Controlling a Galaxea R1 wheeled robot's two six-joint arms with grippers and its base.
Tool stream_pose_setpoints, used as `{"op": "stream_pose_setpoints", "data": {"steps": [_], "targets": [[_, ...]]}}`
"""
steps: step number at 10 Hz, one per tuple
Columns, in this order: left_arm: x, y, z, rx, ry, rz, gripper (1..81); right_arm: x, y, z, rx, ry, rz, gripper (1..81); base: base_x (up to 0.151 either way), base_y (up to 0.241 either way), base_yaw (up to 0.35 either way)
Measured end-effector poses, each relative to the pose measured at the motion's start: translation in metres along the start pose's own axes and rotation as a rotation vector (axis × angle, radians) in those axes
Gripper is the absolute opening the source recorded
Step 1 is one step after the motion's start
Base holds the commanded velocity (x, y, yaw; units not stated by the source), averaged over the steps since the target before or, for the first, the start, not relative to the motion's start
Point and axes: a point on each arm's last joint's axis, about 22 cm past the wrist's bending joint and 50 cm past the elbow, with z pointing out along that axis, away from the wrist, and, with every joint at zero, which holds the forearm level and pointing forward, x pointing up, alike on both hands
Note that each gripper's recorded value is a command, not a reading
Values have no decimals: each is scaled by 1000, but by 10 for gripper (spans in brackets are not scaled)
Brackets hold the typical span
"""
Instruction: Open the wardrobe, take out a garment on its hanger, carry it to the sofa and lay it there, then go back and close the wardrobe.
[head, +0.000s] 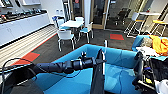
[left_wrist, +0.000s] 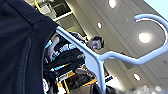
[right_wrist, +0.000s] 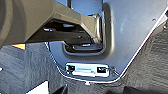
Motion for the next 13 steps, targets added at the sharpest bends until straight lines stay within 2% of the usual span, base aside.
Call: {"op": "stream_pose_setpoints", "data": {"steps": [2, 7, 9, 11, 13], "targets": [[28, -24, -7, 49, 47, 10, 10, 7, -1, 1, 2, 6, -2, 811, 0, 0, 0], [113, -52, -26, 122, 161, 49, 10, 17, 1, 2, -2, 10, -2, 811, 0, 0, 0], [132, -101, -32, 163, 191, 4, 10, -7, 0, 0, -3, -45, 24, 811, 0, 0, 0], [128, -151, -25, 190, 192, -56, 10, -22, 0, -2, -4, -87, 45, 811, 0, 0, 0], [128, -166, -12, 191, 194, -77, 10, -25, 0, -2, -5, -92, 51, 811, 0, 0, 0]]}}
